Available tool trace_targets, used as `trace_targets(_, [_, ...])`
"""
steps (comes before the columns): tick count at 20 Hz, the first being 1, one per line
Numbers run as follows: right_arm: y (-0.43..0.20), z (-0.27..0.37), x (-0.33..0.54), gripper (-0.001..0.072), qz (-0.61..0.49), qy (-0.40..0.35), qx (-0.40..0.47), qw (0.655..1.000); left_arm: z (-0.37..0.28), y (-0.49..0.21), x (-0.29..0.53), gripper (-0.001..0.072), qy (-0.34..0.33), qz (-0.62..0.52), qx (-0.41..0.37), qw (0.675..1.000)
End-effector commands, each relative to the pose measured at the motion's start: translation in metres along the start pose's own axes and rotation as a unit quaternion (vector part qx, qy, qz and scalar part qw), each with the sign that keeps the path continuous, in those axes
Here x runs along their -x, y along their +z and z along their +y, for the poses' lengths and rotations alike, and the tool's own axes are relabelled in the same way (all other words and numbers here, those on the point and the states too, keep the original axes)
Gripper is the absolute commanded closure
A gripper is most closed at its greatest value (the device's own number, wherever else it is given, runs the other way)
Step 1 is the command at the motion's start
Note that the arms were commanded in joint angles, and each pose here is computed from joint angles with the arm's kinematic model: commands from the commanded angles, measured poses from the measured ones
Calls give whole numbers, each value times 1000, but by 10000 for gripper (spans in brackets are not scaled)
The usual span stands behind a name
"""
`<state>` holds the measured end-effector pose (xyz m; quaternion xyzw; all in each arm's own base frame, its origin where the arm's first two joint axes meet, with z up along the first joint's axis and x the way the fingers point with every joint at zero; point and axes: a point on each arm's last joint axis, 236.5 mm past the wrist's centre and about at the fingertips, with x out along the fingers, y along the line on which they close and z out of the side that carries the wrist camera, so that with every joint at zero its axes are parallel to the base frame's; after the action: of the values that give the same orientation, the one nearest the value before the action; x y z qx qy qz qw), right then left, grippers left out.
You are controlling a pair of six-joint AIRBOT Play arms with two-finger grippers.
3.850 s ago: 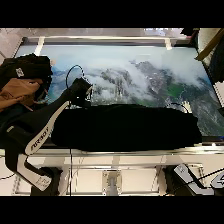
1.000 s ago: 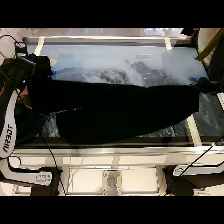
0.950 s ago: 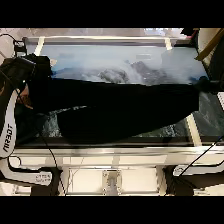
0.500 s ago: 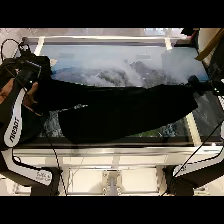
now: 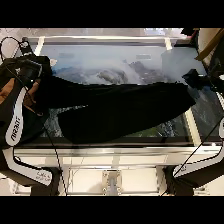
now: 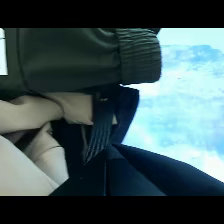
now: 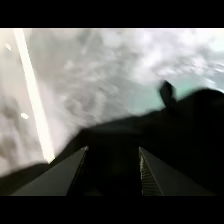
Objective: Fold the clothes and pants, and hang the long-sleeved shirts on hangers.
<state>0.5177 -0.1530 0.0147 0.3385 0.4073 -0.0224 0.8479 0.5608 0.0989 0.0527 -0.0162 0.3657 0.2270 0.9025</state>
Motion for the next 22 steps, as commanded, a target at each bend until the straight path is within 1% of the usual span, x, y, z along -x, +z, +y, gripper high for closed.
trace_targets(1, [-28, -50, 40, 353, 72, -74, 30, 994, -5, -1, 1, 700, -7, 2, -7, 1000])
trace_targets(3, [-54, -88, 69, 353, 133, -120, 19, 984, -5, -1, 1, 700, -6, 2, -7, 1000])
trace_targets(6, [-83, -109, 68, 343, 162, -108, -24, 981, -5, -1, 1, 700, -6, 3, -6, 1000])
trace_targets(7, [-93, -113, 61, 332, 170, -104, -26, 980, -5, -1, 1, 700, -6, 3, -6, 1000])
trace_targets(10, [-116, -108, 25, 332, 178, -79, -22, 981, -3, -5, 1, 699, -1, 10, -6, 1000])
trace_targets(12, [-114, -91, 4, 331, 164, -47, -11, 985, -1, -7, 1, 700, 3, 15, -7, 1000])
trace_targets(16, [-104, -82, -12, 332, 140, -53, 9, 989, 0, -8, 1, 699, 4, 16, -7, 1000])
trace_targets(19, [-108, -82, -6, 321, 151, -51, 9, 987, 1, -9, 1, 700, 5, 18, -7, 1000])
trace_targets(22, [-81, -85, 21, 321, 116, -53, 5, 992, 1, -10, 1, 700, 7, 21, -7, 1000])
